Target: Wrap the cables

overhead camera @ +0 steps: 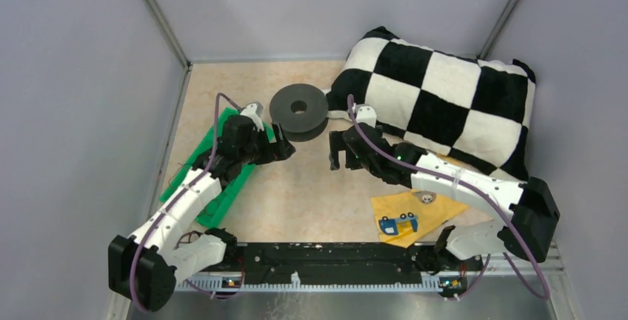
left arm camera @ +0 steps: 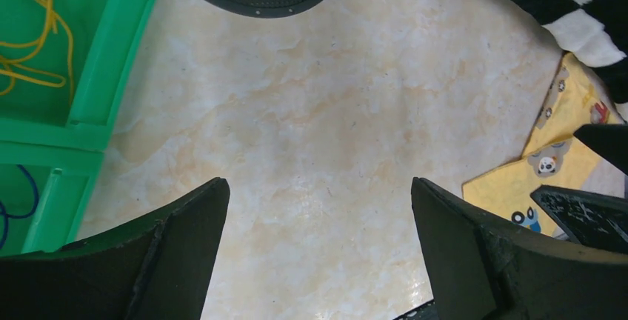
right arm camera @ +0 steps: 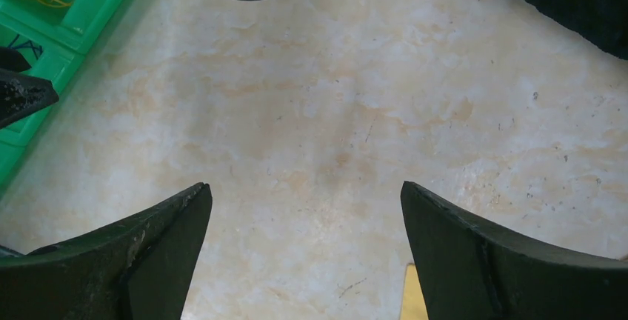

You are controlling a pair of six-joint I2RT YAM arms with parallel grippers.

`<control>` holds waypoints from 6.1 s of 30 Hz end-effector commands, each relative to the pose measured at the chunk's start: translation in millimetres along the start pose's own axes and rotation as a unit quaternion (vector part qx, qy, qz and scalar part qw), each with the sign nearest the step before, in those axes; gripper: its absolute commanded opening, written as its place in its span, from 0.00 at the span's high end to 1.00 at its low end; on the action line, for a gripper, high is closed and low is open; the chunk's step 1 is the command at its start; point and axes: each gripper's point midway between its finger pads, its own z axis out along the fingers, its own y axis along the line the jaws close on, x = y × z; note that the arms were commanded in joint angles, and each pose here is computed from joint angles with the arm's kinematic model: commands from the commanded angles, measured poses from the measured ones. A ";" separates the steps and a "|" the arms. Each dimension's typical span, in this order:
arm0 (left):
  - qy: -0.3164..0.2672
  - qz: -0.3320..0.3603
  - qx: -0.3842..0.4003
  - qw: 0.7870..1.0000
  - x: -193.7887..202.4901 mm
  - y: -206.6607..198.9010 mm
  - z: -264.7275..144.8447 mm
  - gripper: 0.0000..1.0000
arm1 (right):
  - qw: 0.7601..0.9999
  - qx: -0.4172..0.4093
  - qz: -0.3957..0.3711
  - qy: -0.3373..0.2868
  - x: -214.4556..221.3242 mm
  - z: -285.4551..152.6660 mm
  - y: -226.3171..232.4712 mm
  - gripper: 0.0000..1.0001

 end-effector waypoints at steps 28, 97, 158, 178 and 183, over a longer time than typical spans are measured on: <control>-0.129 -0.212 0.073 0.966 -68.8 -19.9 62.3 0.02 | 0.988 -0.104 0.012 -0.118 -39.4 -52.3 8.9 0.01; -0.222 -0.124 0.078 0.964 -109.6 -20.6 80.5 1.00 | 0.986 -0.116 0.033 -0.118 -40.2 -64.1 8.0 0.01; 0.174 0.219 0.252 0.926 -3.4 -127.7 85.6 0.30 | 0.982 0.008 0.139 -0.131 -25.0 -88.0 -107.5 0.01; -0.083 0.000 -0.287 0.954 -125.1 101.2 -34.0 0.02 | 0.983 -0.032 0.136 -0.120 -25.9 -71.1 -87.5 0.01; -0.061 -0.062 -0.348 0.934 -113.9 147.7 -19.7 0.11 | 0.982 -0.032 0.139 -0.127 -28.3 -77.0 -89.2 0.01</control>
